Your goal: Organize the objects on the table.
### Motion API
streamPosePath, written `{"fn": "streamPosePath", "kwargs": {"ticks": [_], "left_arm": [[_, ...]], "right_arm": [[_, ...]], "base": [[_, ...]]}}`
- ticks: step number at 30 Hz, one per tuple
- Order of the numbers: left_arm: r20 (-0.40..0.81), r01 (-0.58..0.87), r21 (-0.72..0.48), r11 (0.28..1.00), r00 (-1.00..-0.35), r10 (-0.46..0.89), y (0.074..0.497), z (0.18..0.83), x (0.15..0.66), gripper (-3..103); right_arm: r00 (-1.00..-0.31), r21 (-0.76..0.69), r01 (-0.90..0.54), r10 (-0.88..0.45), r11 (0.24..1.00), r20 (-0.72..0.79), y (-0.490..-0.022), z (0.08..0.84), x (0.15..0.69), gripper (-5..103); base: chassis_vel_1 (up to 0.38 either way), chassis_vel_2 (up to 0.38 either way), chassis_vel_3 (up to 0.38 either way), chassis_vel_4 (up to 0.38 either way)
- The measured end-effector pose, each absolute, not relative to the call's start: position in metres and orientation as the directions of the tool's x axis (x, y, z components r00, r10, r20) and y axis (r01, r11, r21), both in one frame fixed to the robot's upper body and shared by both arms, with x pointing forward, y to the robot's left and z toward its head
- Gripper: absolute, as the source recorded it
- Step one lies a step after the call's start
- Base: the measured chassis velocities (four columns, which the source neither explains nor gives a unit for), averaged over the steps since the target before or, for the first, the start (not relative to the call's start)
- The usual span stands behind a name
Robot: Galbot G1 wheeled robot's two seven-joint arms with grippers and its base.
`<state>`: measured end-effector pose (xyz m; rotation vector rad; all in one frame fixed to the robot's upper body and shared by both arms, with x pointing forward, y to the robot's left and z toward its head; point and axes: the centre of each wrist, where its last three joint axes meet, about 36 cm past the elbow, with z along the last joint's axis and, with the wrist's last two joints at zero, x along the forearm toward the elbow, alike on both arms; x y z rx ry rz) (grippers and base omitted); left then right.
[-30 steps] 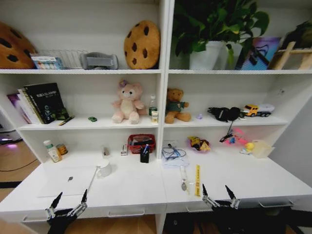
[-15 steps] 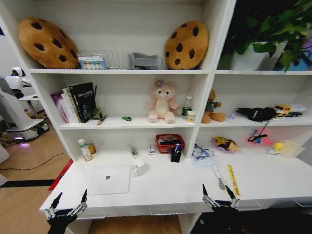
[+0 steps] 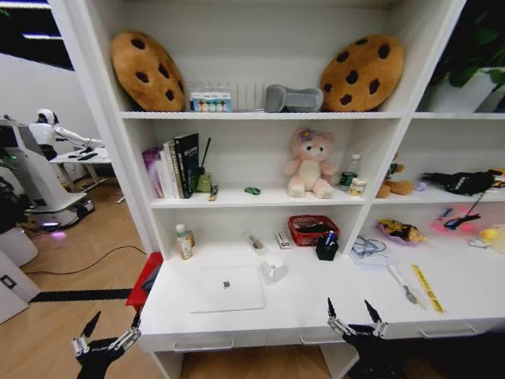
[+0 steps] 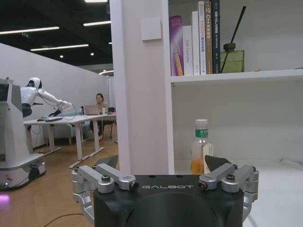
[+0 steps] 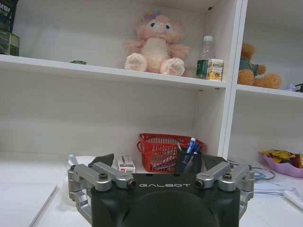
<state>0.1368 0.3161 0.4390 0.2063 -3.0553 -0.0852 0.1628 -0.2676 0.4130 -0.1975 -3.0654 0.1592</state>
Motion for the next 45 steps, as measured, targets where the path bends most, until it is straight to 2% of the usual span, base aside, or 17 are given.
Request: {"fn": "streamPosePath", "kwargs": {"ticks": [9, 20, 34, 45], "left_arm": [[0.074, -0.131, 0.060, 0.990, -0.988, -0.135, 0.3160, 0.4390, 0.1368, 100], [0.074, -0.132, 0.061, 0.989, -0.988, -0.136, 0.3162, 0.4390, 0.1367, 100], [0.074, -0.131, 0.061, 0.989, -0.988, -0.136, 0.3161, 0.4390, 0.1368, 100], [0.074, -0.131, 0.060, 0.990, -0.988, -0.135, 0.3161, 0.4390, 0.1368, 100]], "right_arm": [[-0.990, -0.107, 0.125, 0.132, 0.986, 0.059, -0.2676, 0.4130, 0.1628, 100], [-0.990, -0.107, 0.125, 0.132, 0.986, 0.059, -0.2675, 0.4130, 0.1627, 100], [-0.990, -0.107, 0.125, 0.132, 0.986, 0.059, -0.2676, 0.4130, 0.1628, 100], [-0.990, -0.107, 0.125, 0.132, 0.986, 0.059, -0.2676, 0.4130, 0.1627, 100]], "base": [[0.221, -0.121, -0.230, 0.115], [0.360, -0.182, -0.357, 0.182], [-0.044, -0.028, 0.015, 0.048], [-0.096, -0.249, 0.091, 0.218]]}}
